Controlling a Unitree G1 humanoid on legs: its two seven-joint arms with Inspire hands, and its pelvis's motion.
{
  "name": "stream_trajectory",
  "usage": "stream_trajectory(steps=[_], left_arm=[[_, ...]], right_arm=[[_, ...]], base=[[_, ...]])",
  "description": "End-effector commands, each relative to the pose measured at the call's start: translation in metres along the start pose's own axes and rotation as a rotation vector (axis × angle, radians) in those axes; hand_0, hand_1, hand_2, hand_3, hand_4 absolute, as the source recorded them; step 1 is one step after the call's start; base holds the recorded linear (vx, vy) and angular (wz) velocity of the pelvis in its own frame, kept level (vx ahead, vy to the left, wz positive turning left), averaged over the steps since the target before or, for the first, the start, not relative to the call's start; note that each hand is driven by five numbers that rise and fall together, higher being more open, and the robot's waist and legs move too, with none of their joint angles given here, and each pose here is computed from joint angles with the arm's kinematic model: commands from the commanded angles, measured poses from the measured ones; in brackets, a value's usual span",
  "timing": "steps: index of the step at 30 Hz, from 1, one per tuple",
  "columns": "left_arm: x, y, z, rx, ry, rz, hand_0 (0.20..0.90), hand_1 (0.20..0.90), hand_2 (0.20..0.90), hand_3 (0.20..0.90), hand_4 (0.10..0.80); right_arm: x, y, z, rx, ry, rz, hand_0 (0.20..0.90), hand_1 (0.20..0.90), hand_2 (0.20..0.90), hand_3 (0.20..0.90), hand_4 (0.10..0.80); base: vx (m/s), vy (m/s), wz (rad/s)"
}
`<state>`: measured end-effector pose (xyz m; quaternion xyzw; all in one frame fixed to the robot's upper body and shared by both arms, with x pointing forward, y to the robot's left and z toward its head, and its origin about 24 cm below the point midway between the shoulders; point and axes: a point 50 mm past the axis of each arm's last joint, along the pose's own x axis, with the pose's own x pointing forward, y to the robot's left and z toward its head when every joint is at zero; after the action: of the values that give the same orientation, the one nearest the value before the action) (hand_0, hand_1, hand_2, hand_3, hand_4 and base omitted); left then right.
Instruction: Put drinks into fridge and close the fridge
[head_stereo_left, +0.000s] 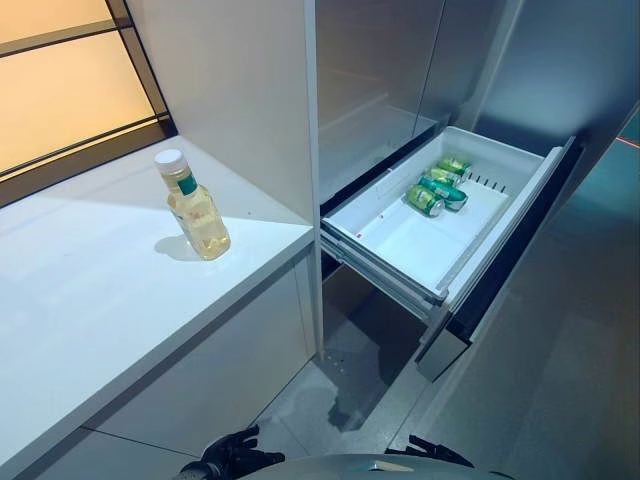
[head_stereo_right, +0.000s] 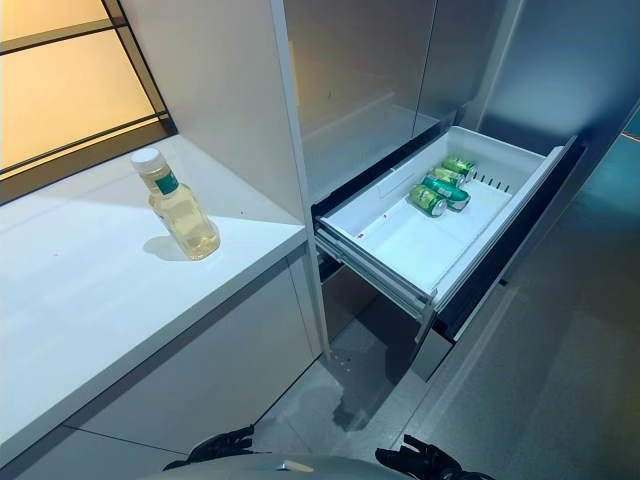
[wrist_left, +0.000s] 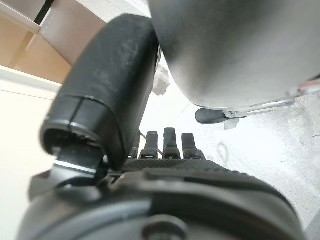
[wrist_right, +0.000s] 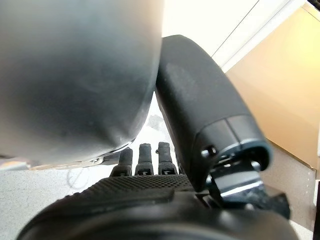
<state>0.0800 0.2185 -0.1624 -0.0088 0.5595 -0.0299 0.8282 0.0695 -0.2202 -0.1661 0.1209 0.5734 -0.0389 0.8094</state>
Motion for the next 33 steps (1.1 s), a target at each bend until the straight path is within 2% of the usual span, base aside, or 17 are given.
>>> stream_trajectory(steps=[1, 12, 15, 19, 22, 26, 29, 33], left_arm=[[0.003, -0.004, 0.015, -0.001, -0.063, -0.033, 0.9, 0.9, 0.9, 0.9, 0.8], [0.003, -0.006, 0.022, -0.079, -0.086, -0.106, 0.9, 0.9, 0.9, 0.9, 0.8], [0.002, -0.013, 0.035, -0.161, -0.13, -0.251, 0.9, 0.9, 0.9, 0.9, 0.8], [-0.007, -0.026, 0.061, -0.196, -0.196, -0.568, 0.9, 0.9, 0.9, 0.9, 0.8], [-0.02, -0.035, 0.083, -0.174, -0.262, -0.806, 0.9, 0.9, 0.9, 0.9, 0.8], [-0.044, -0.04, 0.124, -0.123, -0.409, -1.013, 0.9, 0.9, 0.9, 0.9, 0.8], [-0.073, -0.044, 0.156, -0.067, -0.576, -1.215, 0.9, 0.9, 0.9, 0.9, 0.8], [-0.124, -0.056, 0.195, 0.022, -0.842, -1.47, 0.9, 0.9, 0.9, 0.9, 0.8]], right_arm=[[0.004, 0.009, 0.019, -0.06, -0.04, 0.041, 0.9, 0.9, 0.9, 0.9, 0.8], [0.004, 0.009, 0.021, -0.064, -0.04, 0.044, 0.9, 0.9, 0.9, 0.9, 0.8], [0.004, 0.009, 0.024, -0.068, -0.042, 0.042, 0.9, 0.9, 0.9, 0.9, 0.8], [0.002, 0.003, 0.03, -0.077, -0.05, 0.036, 0.9, 0.9, 0.9, 0.9, 0.8], [0.001, -0.002, 0.032, -0.089, -0.053, 0.033, 0.9, 0.9, 0.9, 0.9, 0.8], [-0.001, -0.005, 0.031, -0.099, -0.053, 0.034, 0.9, 0.9, 0.9, 0.9, 0.8], [-0.002, -0.007, 0.027, -0.094, -0.053, 0.03, 0.9, 0.9, 0.9, 0.9, 0.8], [-0.002, -0.008, 0.018, -0.083, -0.048, 0.021, 0.9, 0.9, 0.9, 0.9, 0.8]], base=[[0.0, 0.0, 0.0], [0.0, 0.0, 0.0], [0.0, 0.0, 0.0], [0.0, 0.0, 0.0], [-0.002, 0.007, -0.01], [-0.003, 0.012, -0.04], [0.0, 0.001, -0.05], [0.001, 0.0, -0.01]])
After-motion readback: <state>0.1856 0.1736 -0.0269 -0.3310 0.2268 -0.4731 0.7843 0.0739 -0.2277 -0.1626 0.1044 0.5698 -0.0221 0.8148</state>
